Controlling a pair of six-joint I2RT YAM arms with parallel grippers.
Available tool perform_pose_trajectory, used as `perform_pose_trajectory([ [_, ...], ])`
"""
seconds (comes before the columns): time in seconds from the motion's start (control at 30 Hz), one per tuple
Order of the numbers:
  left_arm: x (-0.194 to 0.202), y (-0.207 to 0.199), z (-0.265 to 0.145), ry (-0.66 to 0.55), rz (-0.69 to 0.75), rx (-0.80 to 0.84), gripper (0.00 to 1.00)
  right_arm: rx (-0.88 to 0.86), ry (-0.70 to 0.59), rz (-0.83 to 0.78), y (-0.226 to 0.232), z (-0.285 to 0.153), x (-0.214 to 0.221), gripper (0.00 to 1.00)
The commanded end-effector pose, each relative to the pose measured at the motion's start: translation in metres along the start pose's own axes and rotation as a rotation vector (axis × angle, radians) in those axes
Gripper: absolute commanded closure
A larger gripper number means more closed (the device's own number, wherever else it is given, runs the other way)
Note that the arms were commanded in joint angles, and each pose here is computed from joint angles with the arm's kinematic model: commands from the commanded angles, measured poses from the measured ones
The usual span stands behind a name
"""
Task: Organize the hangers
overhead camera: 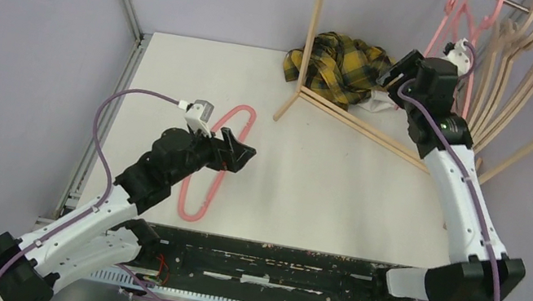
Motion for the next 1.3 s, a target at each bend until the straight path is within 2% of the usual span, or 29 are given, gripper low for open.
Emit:
perform_pose_trajectory([
  [0.0, -0.001, 0.0, 0.007, -0.034, -0.005, 0.012, 0.01, -0.092, -0.03, -0.034, -0.004, -0.052, -0.006, 0.25],
  [0.17, 0.008, 0.005, 0.016, -0.007, -0.015, 0.009, 0.01, -0.127, -0.033, -0.127, -0.021, -0.086, 0.008, 0.22],
  [0.43, 0.01, 0.005, 0.021, 0.005, -0.021, 0.01, 0.01, -0.029, -0.208, -0.248, -0.039, -0.11, -0.017, 0.09],
  [0.57, 0.01, 0.006, 0.018, -0.003, -0.021, 0.004, 0.01, 0.004, -0.246, -0.296, -0.033, -0.102, -0.032, 0.04],
  [0.77, 0.008, 0.008, 0.01, -0.022, -0.013, -0.012, 0.01, -0.037, -0.202, -0.325, -0.014, -0.067, -0.033, 0.04],
  [0.9, 0.006, 0.009, 0.005, -0.037, -0.009, -0.021, 0.01, -0.031, -0.223, -0.302, -0.005, -0.052, -0.038, 0.04],
  [1.27, 0.011, 0.014, 0.002, -0.034, 0.002, -0.036, 0.01, 0.035, -0.338, -0.344, -0.006, -0.061, -0.064, 0.03],
])
Point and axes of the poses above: each gripper's point midway between its finger pads, its own z axis out along the fingers, its own y axis along the line the jaws close on, x = y × z, the point moved 8 cm from there along -z, back along the fingers, and after that the axes turned 3 degrees about -z, right-handed, at the moved point
